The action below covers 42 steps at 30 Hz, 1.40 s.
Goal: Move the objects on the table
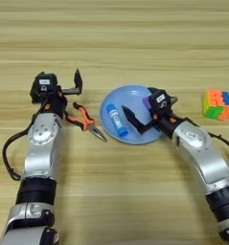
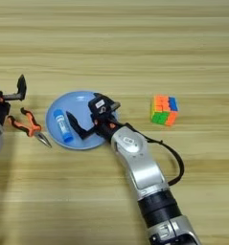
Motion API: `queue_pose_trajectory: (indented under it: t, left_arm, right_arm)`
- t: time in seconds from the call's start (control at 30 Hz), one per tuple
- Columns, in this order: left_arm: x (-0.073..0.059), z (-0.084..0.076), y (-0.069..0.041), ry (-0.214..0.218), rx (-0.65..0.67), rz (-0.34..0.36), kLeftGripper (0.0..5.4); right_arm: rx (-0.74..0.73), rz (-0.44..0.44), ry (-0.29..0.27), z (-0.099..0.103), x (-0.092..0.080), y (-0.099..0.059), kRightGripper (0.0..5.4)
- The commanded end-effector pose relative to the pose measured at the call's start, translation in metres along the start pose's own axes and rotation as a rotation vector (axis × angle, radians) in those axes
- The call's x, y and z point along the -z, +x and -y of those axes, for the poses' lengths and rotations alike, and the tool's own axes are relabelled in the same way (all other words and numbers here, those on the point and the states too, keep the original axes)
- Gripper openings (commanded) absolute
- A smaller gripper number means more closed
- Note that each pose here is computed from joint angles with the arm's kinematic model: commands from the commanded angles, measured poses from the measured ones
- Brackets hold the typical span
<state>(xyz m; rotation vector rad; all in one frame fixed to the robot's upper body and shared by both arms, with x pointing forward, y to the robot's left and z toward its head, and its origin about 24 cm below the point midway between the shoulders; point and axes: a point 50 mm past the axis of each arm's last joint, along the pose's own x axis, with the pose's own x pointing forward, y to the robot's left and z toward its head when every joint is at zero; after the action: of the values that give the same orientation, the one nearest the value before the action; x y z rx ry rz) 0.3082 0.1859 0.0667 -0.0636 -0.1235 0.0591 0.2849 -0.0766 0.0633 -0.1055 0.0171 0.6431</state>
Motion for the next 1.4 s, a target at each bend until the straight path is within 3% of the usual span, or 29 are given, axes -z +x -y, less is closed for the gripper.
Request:
queue_pose_trajectory:
  t: [0.03, 0.37, 0.77, 0.97, 1.2, 1.4]
  left_arm:
    - [0.002, 0.003, 0.0, -0.003, 0.001, -0.012, 5.4]
    - [0.002, 0.004, 0.0, 0.0, 0.005, -0.012, 5.4]
    - [0.001, 0.004, 0.0, 0.0, 0.001, -0.01, 5.4]
    - [0.001, 0.004, 0.0, 0.001, -0.002, -0.008, 5.4]
    - [0.001, 0.004, 0.0, 0.002, -0.004, -0.007, 5.4]
    - [0.001, 0.004, -0.001, 0.001, -0.005, -0.005, 5.4]
  right_arm:
    - [0.036, 0.026, 0.004, 0.008, -0.004, -0.005, 5.37]
    - [0.129, 0.092, -0.01, 0.025, -0.016, -0.016, 5.37]
    - [0.393, 0.144, -0.069, 0.067, -0.024, -0.04, 5.37]
    - [0.51, 0.133, -0.096, 0.084, -0.02, -0.053, 5.37]
    - [0.601, 0.116, -0.076, 0.099, -0.012, -0.066, 5.37]
    - [0.669, 0.058, -0.054, 0.11, 0.004, -0.077, 5.37]
